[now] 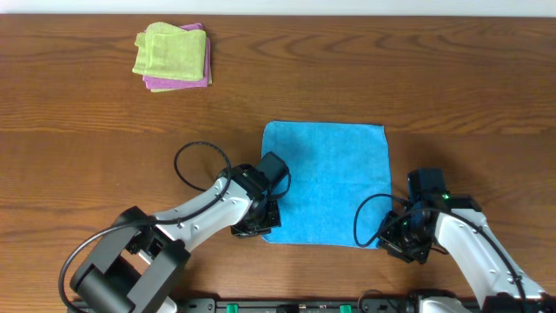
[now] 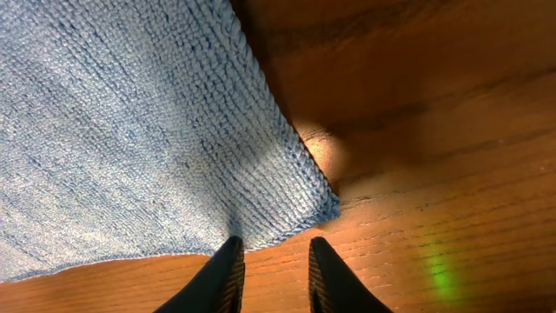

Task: Fold the cloth

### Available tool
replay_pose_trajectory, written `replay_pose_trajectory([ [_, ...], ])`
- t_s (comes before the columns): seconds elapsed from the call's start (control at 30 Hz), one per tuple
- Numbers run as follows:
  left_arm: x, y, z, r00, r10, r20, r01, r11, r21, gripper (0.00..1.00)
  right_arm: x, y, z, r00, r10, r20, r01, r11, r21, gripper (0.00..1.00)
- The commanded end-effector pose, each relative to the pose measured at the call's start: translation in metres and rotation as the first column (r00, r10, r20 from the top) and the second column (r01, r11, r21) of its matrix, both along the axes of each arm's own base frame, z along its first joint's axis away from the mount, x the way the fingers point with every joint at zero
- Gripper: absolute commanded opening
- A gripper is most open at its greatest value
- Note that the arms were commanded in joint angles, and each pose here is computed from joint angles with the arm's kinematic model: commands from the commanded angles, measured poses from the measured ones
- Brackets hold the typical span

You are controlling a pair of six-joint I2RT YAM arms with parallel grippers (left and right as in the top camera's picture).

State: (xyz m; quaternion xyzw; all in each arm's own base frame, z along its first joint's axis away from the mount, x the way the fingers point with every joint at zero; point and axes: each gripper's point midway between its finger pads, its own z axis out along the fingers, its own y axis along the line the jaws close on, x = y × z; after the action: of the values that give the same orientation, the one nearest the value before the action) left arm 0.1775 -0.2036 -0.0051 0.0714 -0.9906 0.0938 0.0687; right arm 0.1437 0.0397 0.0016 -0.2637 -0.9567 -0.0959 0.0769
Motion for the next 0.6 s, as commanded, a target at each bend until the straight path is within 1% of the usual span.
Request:
replay_pose_trajectory([
  [0.0, 0.000, 0.006, -0.007, 1.000, 0.006, -0.003, -0.006, 0.999, 0.034, 0.06, 0.005, -0.003, 0.002, 1.000, -0.014, 0.008, 0.014, 1.000, -0.014, 0.25],
  [0.13, 0.000, 0.006, -0.007, 1.000, 0.006, -0.003, -0.006, 0.999, 0.034, 0.06, 0.005, -0.003, 0.002, 1.000, -0.015, 0.009, 0.015, 1.000, -0.014, 0.24],
  [0.2, 0.000, 0.006, -0.007, 1.000, 0.006, -0.003, -0.006, 0.999, 0.033, 0.06, 0.005, -0.004, 0.001, 1.000, -0.030, 0.007, 0.030, 0.999, -0.024, 0.13],
  [0.23, 0.000, 0.006, -0.007, 1.000, 0.006, -0.003, -0.006, 0.999, 0.033, 0.06, 0.006, -0.006, 0.001, 0.999, -0.040, 0.009, 0.041, 0.999, -0.033, 0.15],
  [0.27, 0.000, 0.006, -0.007, 1.000, 0.006, -0.003, -0.006, 0.999, 0.034, 0.06, 0.007, -0.007, 0.001, 0.999, -0.048, 0.010, 0.048, 0.998, -0.039, 0.25],
  [0.33, 0.000, 0.006, -0.007, 1.000, 0.006, -0.003, -0.006, 0.999, 0.034, 0.06, 0.006, -0.008, 0.000, 0.998, -0.061, 0.006, 0.061, 0.997, -0.049, 0.76],
  [0.37, 0.000, 0.006, -0.007, 1.000, 0.006, -0.003, -0.005, 0.999, 0.033, 0.06, 0.006, -0.008, 0.000, 0.998, -0.064, 0.005, 0.064, 0.997, -0.052, 0.94],
  [0.47, 0.000, 0.006, -0.007, 1.000, 0.006, -0.003, -0.005, 0.999, 0.033, 0.06, 0.004, -0.012, 0.000, 0.995, -0.101, -0.010, 0.100, 0.992, -0.081, 0.96],
  [0.5, 0.000, 0.006, -0.007, 1.000, 0.006, -0.004, -0.005, 0.999, 0.033, 0.06, 0.004, -0.014, -0.001, 0.993, -0.114, -0.010, 0.113, 0.989, -0.091, 0.95],
  [0.57, 0.000, 0.006, -0.007, 1.000, 0.005, -0.003, -0.005, 0.999, 0.033, 0.06, 0.004, -0.018, -0.001, 0.988, -0.155, -0.009, 0.153, 0.981, -0.120, 0.87],
])
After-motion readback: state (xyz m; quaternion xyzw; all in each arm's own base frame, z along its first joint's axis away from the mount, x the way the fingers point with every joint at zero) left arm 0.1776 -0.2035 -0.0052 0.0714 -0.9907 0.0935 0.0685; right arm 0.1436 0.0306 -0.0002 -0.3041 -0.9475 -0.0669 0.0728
